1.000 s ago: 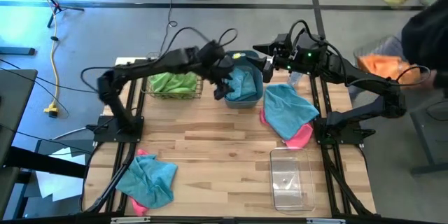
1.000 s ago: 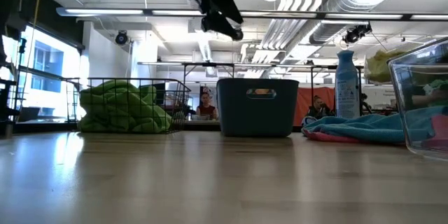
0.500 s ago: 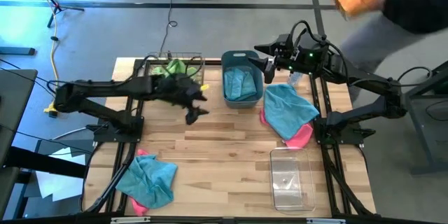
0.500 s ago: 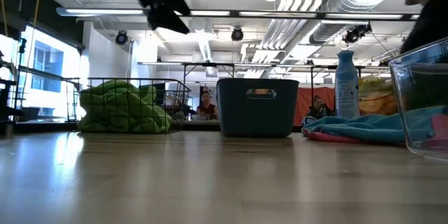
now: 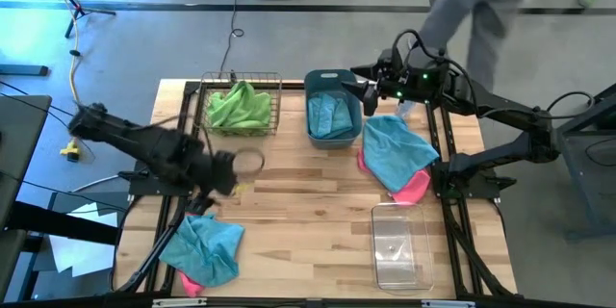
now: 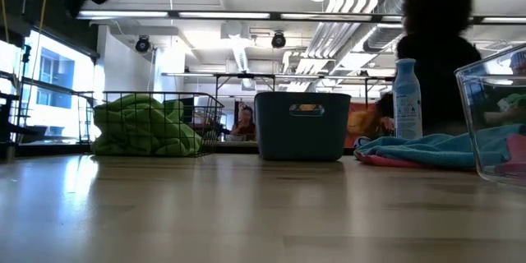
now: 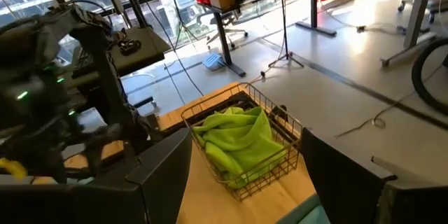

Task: Sort microfiber towel by color & place in baskets
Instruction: Put the bottom blue microfiber cloth into the blue bin

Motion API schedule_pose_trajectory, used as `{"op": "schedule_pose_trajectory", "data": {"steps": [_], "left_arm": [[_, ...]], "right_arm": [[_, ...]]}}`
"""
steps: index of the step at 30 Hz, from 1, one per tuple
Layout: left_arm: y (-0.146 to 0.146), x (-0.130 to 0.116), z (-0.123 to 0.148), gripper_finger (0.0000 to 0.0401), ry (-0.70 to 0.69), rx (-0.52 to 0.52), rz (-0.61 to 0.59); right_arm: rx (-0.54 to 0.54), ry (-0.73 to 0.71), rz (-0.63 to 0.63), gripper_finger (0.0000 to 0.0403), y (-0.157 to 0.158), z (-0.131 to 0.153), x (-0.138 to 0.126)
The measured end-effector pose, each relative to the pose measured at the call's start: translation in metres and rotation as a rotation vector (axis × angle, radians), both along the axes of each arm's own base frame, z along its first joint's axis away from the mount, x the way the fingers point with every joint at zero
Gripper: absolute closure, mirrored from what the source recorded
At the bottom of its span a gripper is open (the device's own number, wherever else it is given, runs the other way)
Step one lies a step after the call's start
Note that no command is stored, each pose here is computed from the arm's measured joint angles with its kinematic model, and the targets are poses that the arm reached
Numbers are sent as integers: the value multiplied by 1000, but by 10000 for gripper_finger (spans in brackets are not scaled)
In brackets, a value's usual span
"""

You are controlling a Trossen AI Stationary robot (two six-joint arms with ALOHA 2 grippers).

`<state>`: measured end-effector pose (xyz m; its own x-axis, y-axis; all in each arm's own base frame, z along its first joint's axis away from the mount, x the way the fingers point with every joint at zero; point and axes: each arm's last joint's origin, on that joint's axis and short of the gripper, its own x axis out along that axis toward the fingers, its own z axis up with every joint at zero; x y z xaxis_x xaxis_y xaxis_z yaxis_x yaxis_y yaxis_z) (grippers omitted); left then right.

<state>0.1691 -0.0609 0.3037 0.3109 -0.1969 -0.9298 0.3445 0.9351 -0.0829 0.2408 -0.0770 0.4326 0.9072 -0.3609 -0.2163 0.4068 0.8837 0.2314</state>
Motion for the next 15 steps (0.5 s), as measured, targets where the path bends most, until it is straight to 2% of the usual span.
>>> {"op": "schedule_pose_trajectory", "data": {"steps": [5, 8, 11, 15], "left_arm": [[-42, -10, -6, 142, 20, 20, -208], [-69, -13, -13, 153, 34, 9, -262], [-95, -16, -24, 163, 69, -7, -266], [-126, -17, -45, 169, 152, -8, -190]], "right_arm": [[64, 14, -13, 137, 0, -4, 0], [77, 51, -14, 137, 1, -7, -1], [95, 86, -18, 137, 1, -11, -2], [97, 142, -15, 137, 1, -16, -4]]}}
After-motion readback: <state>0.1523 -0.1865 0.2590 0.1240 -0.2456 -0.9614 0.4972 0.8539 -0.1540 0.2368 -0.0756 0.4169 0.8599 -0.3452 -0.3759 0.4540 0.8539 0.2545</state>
